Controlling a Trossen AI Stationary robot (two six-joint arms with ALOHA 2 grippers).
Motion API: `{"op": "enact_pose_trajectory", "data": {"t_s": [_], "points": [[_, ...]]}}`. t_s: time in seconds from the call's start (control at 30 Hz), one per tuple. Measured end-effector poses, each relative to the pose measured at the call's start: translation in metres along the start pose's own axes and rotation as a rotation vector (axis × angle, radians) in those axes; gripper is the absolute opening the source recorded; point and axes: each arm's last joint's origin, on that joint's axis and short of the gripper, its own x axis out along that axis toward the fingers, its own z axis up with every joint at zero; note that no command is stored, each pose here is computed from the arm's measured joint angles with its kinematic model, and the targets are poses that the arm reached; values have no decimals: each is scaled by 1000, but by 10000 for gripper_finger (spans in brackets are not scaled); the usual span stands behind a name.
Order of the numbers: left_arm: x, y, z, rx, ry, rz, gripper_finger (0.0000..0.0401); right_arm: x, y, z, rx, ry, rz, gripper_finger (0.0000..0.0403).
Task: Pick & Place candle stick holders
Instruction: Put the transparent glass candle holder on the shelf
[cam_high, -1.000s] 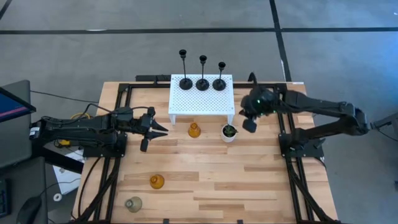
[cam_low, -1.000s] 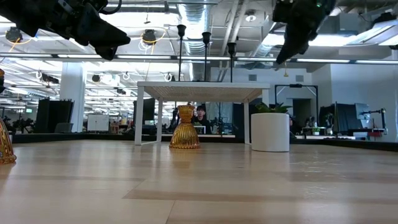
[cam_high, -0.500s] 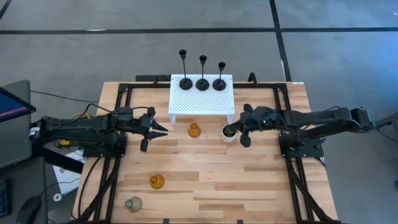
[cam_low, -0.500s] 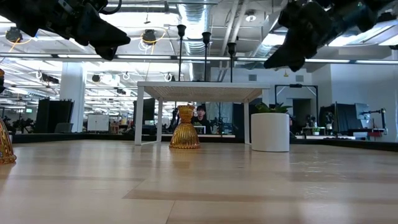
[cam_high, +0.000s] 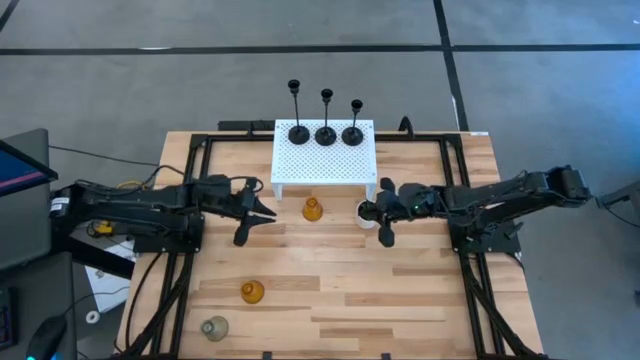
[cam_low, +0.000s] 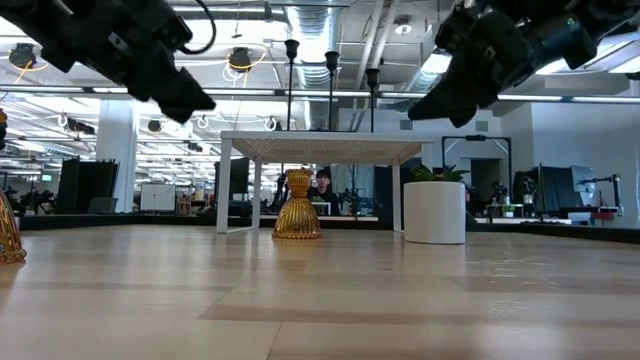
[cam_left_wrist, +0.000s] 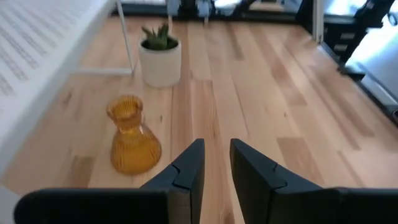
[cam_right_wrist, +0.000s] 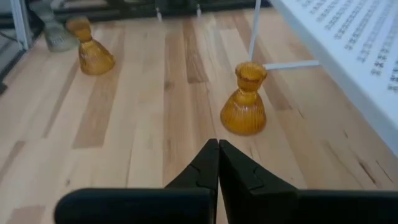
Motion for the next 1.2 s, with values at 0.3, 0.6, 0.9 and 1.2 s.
{"op": "enact_pose_trajectory", "data": {"t_s": [0.3,0.6,0.9,1.2], "points": [[12,1,0,-12,-14,-51,76,-1,-3,1,-1,-8,-11,0],[12,-5,1,-25,-22,-150,76,-1,-3,2,0,-19,-10,1],[13,-14,1,-9,-19,-196,76,0,5,9,-8,-92,25,1],[36,-23,-10,-89,-10,81,76,0,6,10,-9,-101,29,1]]}}
